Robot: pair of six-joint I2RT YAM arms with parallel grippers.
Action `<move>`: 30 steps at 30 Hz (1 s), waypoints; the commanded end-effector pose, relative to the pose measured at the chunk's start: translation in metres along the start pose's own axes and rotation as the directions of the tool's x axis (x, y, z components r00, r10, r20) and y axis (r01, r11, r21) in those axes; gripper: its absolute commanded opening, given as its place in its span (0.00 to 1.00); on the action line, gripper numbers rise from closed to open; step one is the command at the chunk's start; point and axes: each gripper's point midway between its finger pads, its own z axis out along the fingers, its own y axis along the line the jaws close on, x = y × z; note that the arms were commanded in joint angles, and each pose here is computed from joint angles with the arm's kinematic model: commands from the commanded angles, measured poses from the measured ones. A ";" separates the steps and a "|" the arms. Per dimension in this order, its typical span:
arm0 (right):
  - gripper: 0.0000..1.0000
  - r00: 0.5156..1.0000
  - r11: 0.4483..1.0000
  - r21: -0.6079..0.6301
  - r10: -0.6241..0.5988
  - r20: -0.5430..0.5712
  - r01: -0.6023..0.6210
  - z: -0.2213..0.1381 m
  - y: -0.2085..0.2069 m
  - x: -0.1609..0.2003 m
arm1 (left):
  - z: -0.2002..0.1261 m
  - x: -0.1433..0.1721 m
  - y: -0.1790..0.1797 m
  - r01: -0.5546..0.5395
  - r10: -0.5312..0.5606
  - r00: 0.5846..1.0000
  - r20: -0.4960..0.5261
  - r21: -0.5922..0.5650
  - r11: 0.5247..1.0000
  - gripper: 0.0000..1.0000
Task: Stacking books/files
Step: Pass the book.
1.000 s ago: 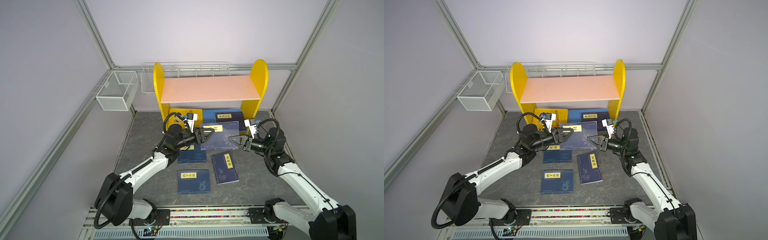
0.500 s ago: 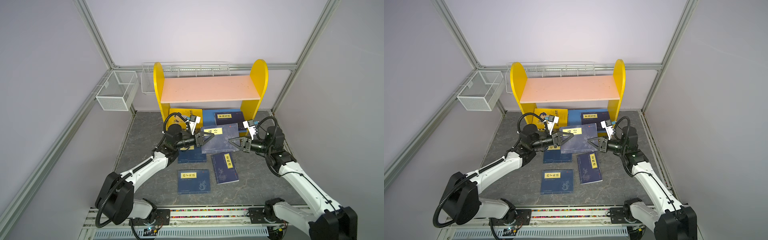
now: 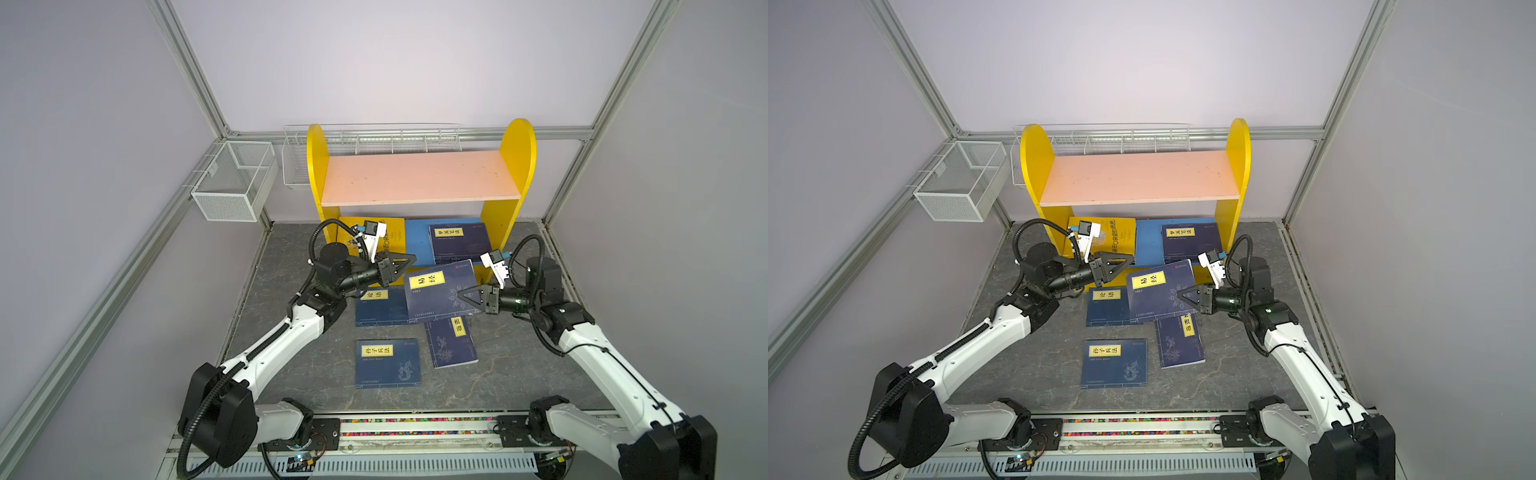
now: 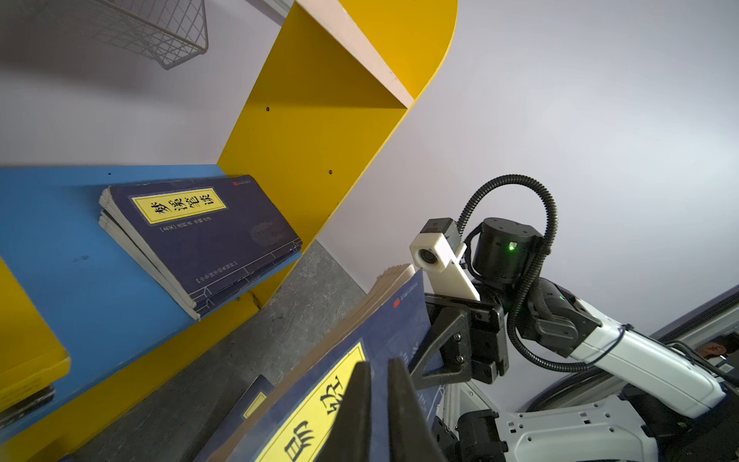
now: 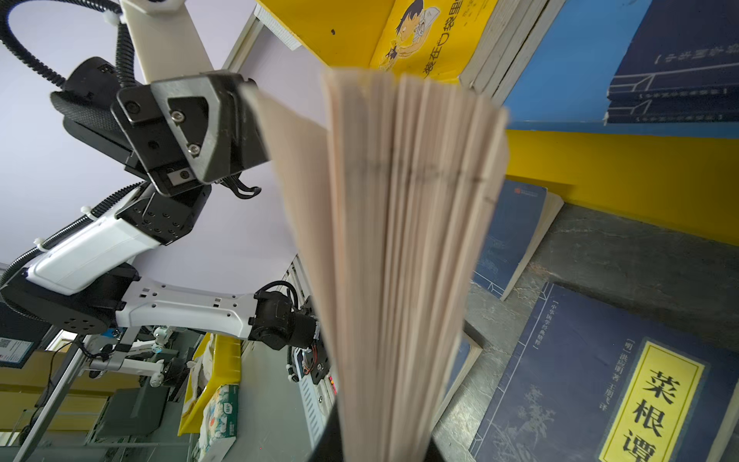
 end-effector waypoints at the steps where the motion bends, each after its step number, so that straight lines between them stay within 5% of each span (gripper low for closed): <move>1: 0.06 0.996 0.996 -0.026 -0.090 0.026 0.090 -0.006 0.017 -0.013 | -0.002 -0.004 0.015 -0.015 0.017 1.000 0.012 -0.103 0.995 0.11; 10: 0.06 0.978 0.989 -0.017 -0.143 0.154 0.147 -0.033 0.035 -0.054 | -0.005 0.017 0.023 0.021 -0.025 0.999 -0.039 -0.119 0.993 0.49; 17: 0.06 0.974 0.988 -0.074 -0.118 0.194 0.134 -0.032 0.039 -0.071 | 0.003 0.045 0.017 0.079 -0.078 0.985 -0.156 0.003 0.997 0.62; 24: 0.06 0.970 0.985 -0.091 -0.123 0.211 0.145 -0.033 0.042 -0.083 | 0.013 0.054 0.022 0.119 -0.110 0.975 -0.195 0.039 0.992 0.63; 30: 0.06 0.976 0.992 -0.071 -0.091 0.197 0.106 -0.026 0.027 -0.084 | 0.019 0.036 0.012 0.105 -0.092 0.986 -0.136 0.096 0.990 0.31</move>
